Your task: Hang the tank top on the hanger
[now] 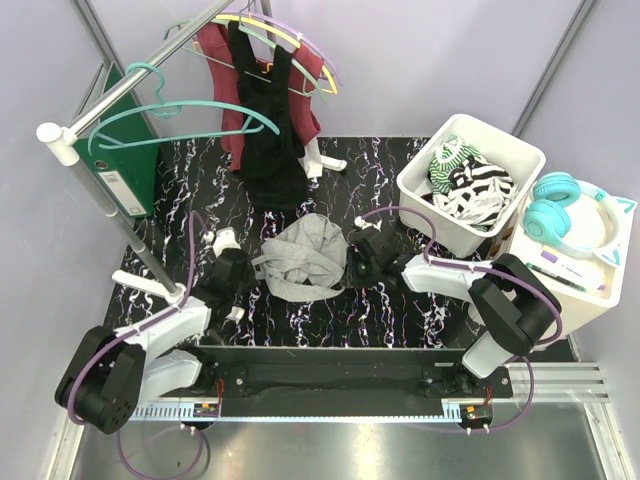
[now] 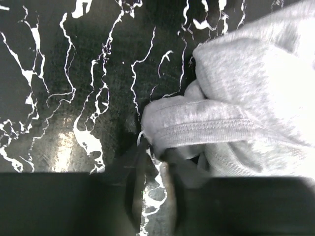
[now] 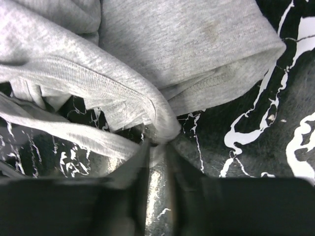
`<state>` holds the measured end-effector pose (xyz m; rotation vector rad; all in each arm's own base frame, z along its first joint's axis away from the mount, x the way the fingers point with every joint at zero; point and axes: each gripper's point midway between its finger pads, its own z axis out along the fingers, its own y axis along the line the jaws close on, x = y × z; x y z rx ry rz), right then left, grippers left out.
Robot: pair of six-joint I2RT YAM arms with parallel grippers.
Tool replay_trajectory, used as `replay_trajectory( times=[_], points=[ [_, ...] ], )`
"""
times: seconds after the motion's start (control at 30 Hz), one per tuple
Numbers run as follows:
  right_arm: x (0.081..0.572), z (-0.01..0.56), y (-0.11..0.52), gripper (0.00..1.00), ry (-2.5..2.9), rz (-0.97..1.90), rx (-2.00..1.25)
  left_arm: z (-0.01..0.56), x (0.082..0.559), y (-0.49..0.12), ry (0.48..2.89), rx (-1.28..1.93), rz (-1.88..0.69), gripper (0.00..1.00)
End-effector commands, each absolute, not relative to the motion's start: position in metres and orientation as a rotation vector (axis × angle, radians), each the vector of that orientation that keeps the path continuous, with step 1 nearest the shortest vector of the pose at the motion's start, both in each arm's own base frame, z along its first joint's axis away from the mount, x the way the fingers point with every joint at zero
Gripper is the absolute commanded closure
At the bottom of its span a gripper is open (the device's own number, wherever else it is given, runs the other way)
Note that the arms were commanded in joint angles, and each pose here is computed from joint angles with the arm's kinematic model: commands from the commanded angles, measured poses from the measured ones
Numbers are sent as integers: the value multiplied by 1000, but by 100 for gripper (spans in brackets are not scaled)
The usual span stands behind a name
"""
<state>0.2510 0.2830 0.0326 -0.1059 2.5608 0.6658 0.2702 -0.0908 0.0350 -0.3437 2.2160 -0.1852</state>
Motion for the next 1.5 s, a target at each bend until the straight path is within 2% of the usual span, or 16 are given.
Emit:
replay_trajectory(
  times=[0.0, 0.03, 0.07, 0.2, 0.33, 0.57, 0.77, 0.83, 0.87, 0.9, 0.93, 1.0, 1.03, 1.1, 1.17, 1.47],
  points=[
    [264, 53, 295, 87, 2488, 691, -113, 74, 296, -91, 2090, -350, -195, 98],
    [265, 59, 296, 98, 2475, 701, -117, 78, 296, -90, 2083, -347, -191, 100],
    [265, 62, 296, 100, 2466, 704, -122, 86, 295, -88, 2073, -345, -189, 100],
    [277, 87, 275, 100, 2406, 555, -157, 137, 298, -91, 2004, -289, -219, 100],
    [309, 144, 237, 100, 2263, 354, -103, 191, 293, -94, 1974, -208, -240, 100],
    [307, 249, 187, 100, 2043, 322, -9, 249, 267, -97, 2002, -87, -290, 93],
    [273, 234, 185, 100, 2101, 422, -52, 240, 236, -128, 2043, 54, -518, 89],
    [263, 212, 188, 100, 2161, 450, -72, 234, 225, -137, 2057, 99, -593, 82],
    [259, 204, 188, 98, 2182, 459, -74, 222, 217, -144, 2090, 140, -636, 73],
    [254, 191, 189, 94, 2214, 463, -85, 218, 214, -146, 2100, 156, -649, 52],
    [252, 187, 189, 76, 2225, 466, -92, 214, 210, -146, 2108, 164, -653, 39],
    [249, 181, 189, 31, 2239, 467, -98, 207, 208, -140, 2116, 163, -621, 20],
    [249, 183, 189, 16, 2235, 470, -104, 208, 205, -136, 2108, 160, -608, 6],
    [248, 192, 192, 10, 2212, 491, -143, 213, 206, -128, 2083, 148, -561, 1],
    [249, 207, 196, 7, 2174, 512, -195, 218, 207, -119, 2047, 122, -522, 1],
    [237, 280, 258, 2, 1916, 831, -613, 212, 203, -108, 2019, 60, -497, 1]
  ],
)
